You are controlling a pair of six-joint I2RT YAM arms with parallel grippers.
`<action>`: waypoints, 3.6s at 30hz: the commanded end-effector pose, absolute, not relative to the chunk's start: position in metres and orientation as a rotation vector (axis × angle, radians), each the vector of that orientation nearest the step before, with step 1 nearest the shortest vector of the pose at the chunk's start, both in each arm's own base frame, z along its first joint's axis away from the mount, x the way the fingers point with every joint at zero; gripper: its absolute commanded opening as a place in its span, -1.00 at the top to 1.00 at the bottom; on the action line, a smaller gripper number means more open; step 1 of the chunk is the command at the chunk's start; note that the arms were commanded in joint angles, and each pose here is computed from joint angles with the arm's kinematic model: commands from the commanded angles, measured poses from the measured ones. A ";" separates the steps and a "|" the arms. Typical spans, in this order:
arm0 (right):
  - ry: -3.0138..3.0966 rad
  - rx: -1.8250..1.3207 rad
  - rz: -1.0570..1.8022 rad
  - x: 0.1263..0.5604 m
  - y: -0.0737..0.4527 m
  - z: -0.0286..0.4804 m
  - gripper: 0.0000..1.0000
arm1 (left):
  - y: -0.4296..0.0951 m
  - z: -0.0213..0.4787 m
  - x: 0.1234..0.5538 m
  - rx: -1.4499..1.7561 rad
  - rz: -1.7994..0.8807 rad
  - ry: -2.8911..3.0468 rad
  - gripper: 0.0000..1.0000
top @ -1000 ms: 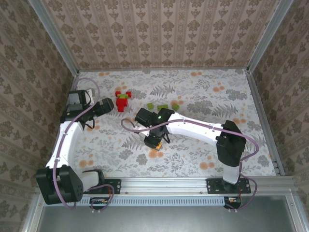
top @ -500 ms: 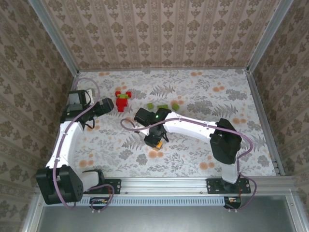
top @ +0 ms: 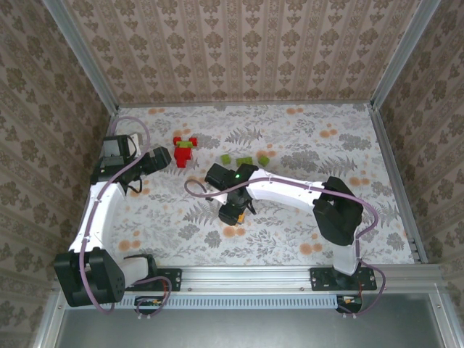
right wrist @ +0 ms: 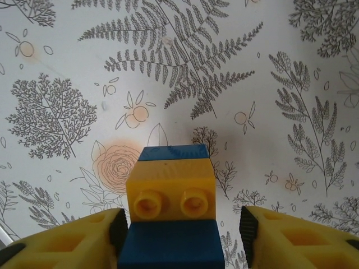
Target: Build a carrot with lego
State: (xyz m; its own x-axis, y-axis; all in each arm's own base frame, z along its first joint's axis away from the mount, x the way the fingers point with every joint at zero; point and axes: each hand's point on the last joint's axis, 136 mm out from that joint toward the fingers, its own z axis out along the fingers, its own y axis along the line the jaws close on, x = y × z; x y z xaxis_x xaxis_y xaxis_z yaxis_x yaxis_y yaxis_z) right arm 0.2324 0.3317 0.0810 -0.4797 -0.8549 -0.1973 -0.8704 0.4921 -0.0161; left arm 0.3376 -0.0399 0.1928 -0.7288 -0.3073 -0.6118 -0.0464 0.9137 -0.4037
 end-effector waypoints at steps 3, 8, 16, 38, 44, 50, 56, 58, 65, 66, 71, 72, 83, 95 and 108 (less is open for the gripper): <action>2.488 -1.447 0.179 0.237 0.334 0.109 -0.32 | -0.041 0.205 0.338 -0.224 -0.472 2.333 -1.00; 2.407 -1.370 0.238 0.250 0.336 0.152 -0.39 | -0.042 0.206 0.339 -0.222 -0.474 2.332 -1.00; 2.369 -1.166 0.178 0.333 0.311 0.200 -0.50 | -0.043 0.207 0.339 -0.220 -0.482 2.328 -1.00; 2.495 -1.629 0.019 0.473 0.261 0.037 -0.91 | -0.041 0.209 0.339 -0.221 -0.472 2.323 -1.00; 2.535 -1.678 0.063 0.466 0.256 0.012 -0.84 | -0.040 0.206 0.340 -0.225 -0.458 2.332 -1.00; 2.531 -1.694 0.080 0.466 0.260 -0.001 -0.79 | -0.039 0.206 0.340 -0.228 -0.456 2.334 -1.00; 2.494 -1.712 0.079 0.467 0.270 -0.002 -0.73 | -0.039 0.206 0.340 -0.228 -0.453 2.333 -1.00; 2.491 -1.723 0.082 0.465 0.273 -0.005 -0.68 | -0.039 0.206 0.340 -0.227 -0.451 2.333 -1.00; 2.496 -1.738 0.079 0.462 0.277 -0.014 -0.35 | -0.039 0.206 0.340 -0.227 -0.451 2.333 -1.00; 2.496 -1.739 0.081 0.462 0.277 -0.014 -0.28 | -0.039 0.206 0.339 -0.228 -0.451 2.334 -1.00; 2.493 -1.749 0.082 0.459 0.280 -0.013 -0.12 | -0.039 0.207 0.339 -0.227 -0.451 2.332 -1.00; 2.492 -1.751 0.080 0.458 0.281 -0.012 -0.09 | -0.039 0.206 0.340 -0.226 -0.451 2.333 -1.00; 2.536 -1.706 0.048 0.456 0.277 -0.005 0.21 | -0.040 0.206 0.340 -0.225 -0.455 2.332 -1.00; 2.631 -1.209 0.161 0.463 0.275 0.075 0.34 | -0.041 0.207 0.340 -0.221 -0.466 2.328 -1.00; 2.672 -1.134 0.177 0.357 0.278 0.147 0.29 | -0.041 0.207 0.339 -0.223 -0.463 2.331 -1.00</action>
